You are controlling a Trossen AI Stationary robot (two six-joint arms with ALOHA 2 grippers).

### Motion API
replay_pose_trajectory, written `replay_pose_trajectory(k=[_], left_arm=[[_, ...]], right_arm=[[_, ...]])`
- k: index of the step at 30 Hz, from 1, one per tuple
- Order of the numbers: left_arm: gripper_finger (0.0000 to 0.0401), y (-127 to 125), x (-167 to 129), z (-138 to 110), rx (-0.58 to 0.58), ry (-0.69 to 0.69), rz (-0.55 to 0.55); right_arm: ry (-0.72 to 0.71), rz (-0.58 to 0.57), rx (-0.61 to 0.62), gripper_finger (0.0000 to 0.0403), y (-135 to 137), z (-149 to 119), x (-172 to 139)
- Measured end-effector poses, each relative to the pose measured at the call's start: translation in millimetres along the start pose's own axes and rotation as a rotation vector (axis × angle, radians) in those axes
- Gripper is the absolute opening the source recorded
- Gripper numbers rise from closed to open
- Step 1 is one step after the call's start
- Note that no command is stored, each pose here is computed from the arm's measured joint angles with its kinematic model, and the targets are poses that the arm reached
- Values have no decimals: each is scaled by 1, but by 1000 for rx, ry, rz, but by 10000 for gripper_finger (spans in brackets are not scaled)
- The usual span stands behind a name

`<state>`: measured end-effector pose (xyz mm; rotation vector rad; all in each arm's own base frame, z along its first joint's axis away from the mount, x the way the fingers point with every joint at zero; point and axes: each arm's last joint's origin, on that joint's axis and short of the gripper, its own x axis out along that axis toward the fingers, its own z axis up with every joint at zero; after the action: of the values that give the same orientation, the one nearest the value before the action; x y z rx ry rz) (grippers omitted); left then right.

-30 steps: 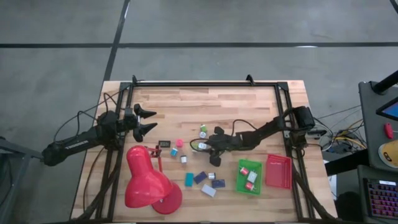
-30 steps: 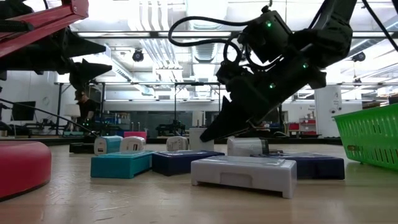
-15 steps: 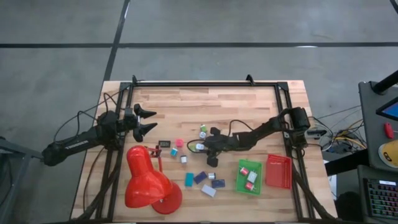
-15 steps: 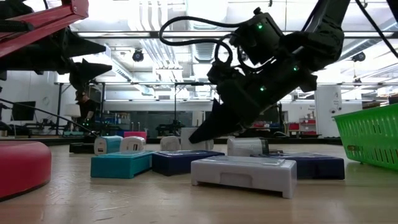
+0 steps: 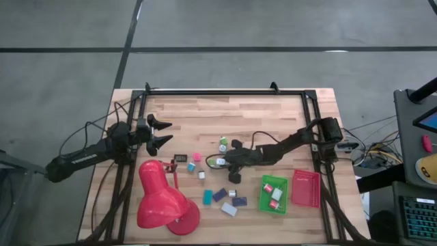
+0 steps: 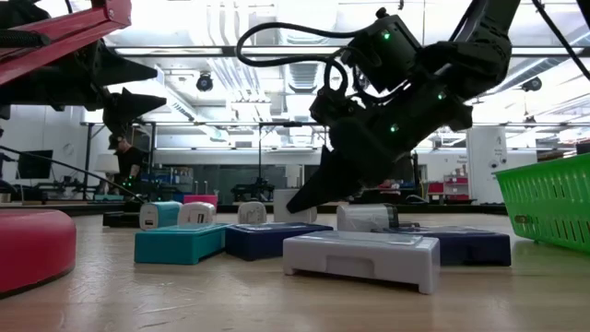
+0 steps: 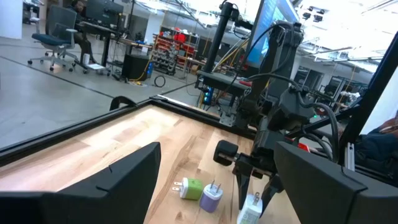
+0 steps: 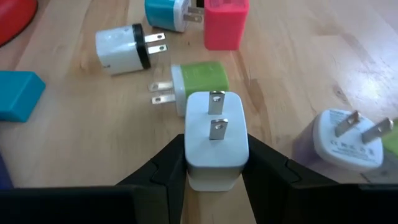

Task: Pick & Place Office items
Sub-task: Put the white charger adapter into the green basket

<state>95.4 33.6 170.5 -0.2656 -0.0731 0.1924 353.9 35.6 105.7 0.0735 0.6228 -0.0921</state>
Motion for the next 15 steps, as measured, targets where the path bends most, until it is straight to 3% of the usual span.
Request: replay_pose_trajectory(k=[15], left_arm=[[320, 0, 0, 0, 0, 0, 0]], right_arm=[[96, -4, 1, 124, -1, 27, -54]])
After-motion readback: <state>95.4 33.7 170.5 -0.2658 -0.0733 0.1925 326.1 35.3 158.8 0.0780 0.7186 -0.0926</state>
